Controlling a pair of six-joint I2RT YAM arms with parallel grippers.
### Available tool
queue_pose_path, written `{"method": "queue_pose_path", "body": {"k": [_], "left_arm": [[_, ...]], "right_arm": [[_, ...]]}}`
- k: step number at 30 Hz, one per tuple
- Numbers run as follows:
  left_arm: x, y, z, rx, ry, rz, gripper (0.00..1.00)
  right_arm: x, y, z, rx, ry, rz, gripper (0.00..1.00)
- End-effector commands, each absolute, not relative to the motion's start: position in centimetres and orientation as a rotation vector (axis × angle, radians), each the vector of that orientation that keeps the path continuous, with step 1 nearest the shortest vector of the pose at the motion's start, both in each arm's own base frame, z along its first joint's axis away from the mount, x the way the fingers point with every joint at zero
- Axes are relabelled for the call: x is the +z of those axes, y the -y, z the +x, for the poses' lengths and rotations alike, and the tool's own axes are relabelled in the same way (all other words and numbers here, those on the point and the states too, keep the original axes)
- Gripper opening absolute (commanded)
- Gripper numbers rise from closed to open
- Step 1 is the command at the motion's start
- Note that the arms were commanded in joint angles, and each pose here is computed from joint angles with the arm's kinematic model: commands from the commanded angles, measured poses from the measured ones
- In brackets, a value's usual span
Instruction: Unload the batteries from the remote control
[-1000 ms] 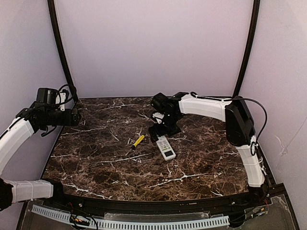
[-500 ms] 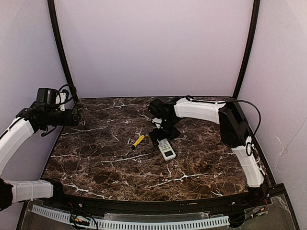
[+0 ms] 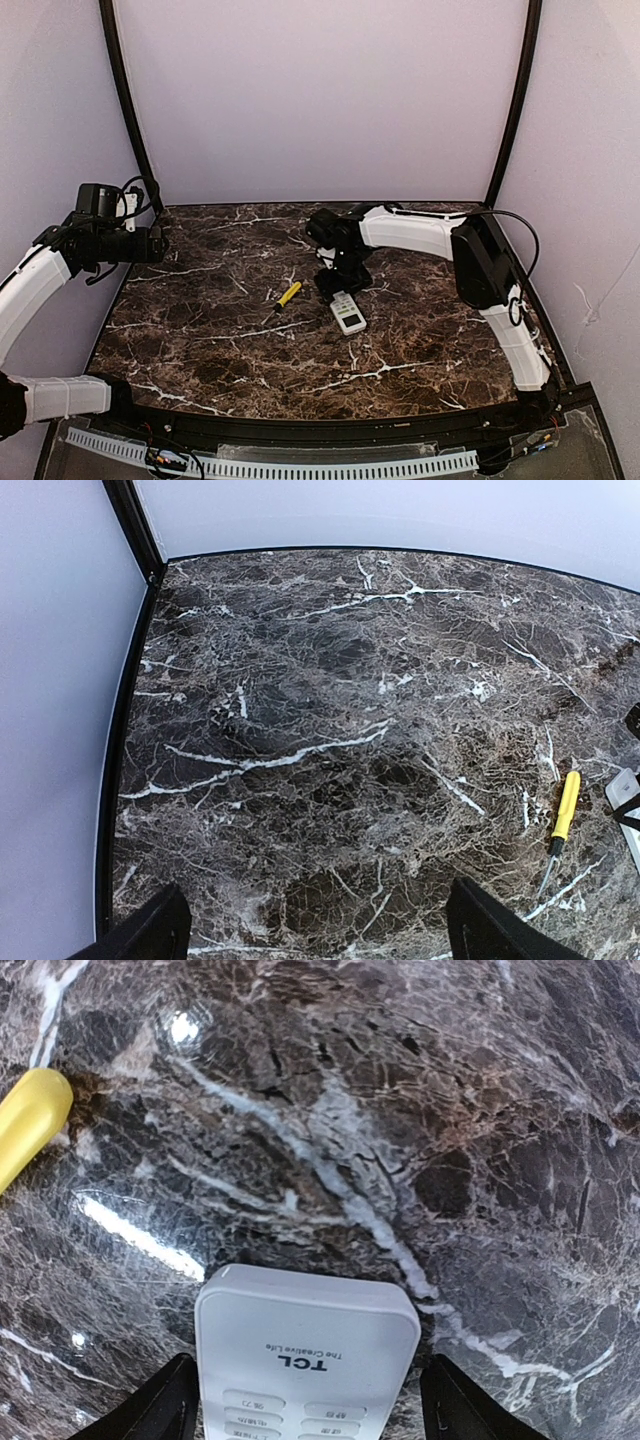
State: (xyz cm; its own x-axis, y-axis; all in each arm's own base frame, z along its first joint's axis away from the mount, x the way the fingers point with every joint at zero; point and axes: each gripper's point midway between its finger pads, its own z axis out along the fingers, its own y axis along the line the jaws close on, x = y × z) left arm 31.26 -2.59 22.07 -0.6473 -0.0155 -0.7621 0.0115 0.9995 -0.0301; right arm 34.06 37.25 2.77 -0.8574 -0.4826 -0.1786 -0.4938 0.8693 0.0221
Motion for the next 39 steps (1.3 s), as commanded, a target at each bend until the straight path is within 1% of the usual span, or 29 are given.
{"method": "queue_pose_path", "body": {"k": [1,12,18,22,29,35,36,39], "left_arm": [[21.7,2.8,31.2,-0.051,-2.279,0.009,0.89],[21.7,2.8,31.1,-0.052,-2.278,0.01,0.89],[21.7,2.8,31.0,-0.054,-2.276,0.01,0.89],[21.8,2.8,30.8,-0.055,-2.272,0.011,0.89],[22.4,3.5,30.8,-0.108,-2.251,0.017,0.92],[23.6,5.1,30.7,-0.235,-2.208,0.039,0.93],[23.7,5.4,30.7,-0.259,-2.202,0.045,0.94],[24.7,7.7,30.6,-0.415,-2.158,0.107,0.97]], "right_arm": [[1.8,-37.3,33.9,0.052,-2.88,-0.763,0.73],[1.2,-37.2,34.1,0.029,-2.879,-0.756,0.55],[2.7,-37.1,34.7,0.012,-2.822,-0.779,0.53],[5.6,-37.0,35.8,0.021,-2.73,-0.764,0.52],[11.7,-36.6,37.4,0.176,-2.577,-0.64,0.52],[16.8,-36.1,37.5,0.39,-2.416,-0.539,0.52],[18.4,-36.0,37.3,0.44,-2.369,-0.522,0.52],[20.8,-35.5,37.0,0.544,-2.274,-0.473,0.53]]}}
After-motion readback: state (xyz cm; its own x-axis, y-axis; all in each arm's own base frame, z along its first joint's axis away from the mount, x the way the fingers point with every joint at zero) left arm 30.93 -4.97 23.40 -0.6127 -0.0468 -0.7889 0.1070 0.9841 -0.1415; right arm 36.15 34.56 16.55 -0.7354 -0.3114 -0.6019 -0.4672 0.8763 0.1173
